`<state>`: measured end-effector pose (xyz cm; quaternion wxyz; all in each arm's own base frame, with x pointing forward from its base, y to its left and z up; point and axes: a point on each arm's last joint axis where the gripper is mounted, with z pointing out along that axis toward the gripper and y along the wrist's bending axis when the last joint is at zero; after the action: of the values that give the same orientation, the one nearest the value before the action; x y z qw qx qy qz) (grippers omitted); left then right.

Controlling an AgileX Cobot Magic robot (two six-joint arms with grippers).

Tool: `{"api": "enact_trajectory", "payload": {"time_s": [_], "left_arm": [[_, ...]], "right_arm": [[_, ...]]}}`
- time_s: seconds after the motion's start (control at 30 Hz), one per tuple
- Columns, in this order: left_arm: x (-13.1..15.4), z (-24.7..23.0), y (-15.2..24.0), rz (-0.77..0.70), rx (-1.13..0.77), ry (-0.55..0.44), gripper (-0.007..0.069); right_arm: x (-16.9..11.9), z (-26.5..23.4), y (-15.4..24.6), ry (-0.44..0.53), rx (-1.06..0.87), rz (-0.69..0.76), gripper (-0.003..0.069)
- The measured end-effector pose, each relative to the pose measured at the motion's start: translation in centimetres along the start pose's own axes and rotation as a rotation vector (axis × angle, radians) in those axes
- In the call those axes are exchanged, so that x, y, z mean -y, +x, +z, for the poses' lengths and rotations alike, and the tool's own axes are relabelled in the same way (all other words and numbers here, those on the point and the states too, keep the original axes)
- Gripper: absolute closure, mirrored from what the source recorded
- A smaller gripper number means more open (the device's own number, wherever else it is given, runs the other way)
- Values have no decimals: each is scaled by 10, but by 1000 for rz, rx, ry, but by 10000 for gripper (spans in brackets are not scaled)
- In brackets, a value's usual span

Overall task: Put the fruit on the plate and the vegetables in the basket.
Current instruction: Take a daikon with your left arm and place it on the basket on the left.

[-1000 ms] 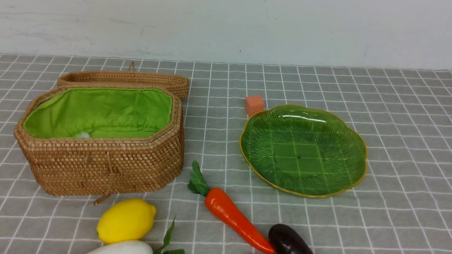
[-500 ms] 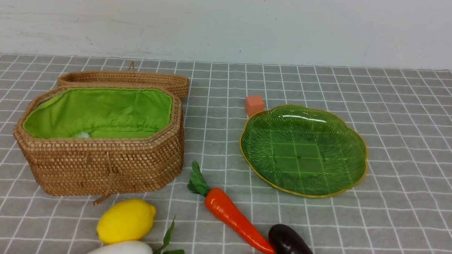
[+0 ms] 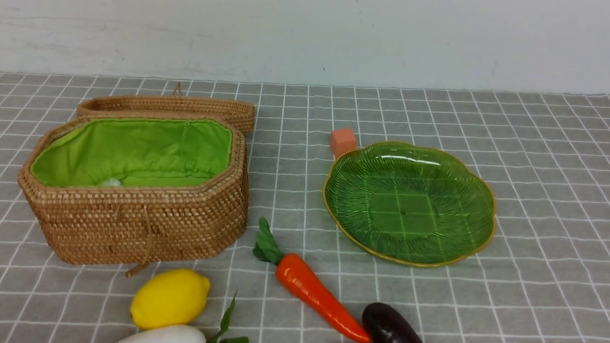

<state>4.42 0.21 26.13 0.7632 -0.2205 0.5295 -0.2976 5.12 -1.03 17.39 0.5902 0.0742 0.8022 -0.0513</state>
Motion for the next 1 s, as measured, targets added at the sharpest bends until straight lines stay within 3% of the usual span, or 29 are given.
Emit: {"api": "enact_trajectory", "payload": {"time_s": [0.13,0.2,0.27,0.3,0.37,0.43,0.6,0.83,1.0], "left_arm": [[66,4,-65,92,-13,37,387],[78,7,-77,106,-63,3,387],[88,22,-86,137,-229,-125,387],[87,24,-84,139,-251,-143,387],[81,45,-81,187,-442,-306,387],[72,57,-73,258,-546,-371,387],[65,69,-57,349,-706,-365,387],[54,89,-7,542,-1151,-377,363],[49,105,45,633,-1477,-322,256]], "right_arm": [[0,0,0,0,0,0,419],[0,0,0,0,0,0,419],[0,0,0,0,0,0,419],[0,0,0,0,0,0,419],[0,0,0,0,0,0,419],[0,0,0,0,0,0,419],[0,0,0,0,0,0,419],[0,0,0,0,0,0,419],[0,0,0,0,0,0,419]]}}
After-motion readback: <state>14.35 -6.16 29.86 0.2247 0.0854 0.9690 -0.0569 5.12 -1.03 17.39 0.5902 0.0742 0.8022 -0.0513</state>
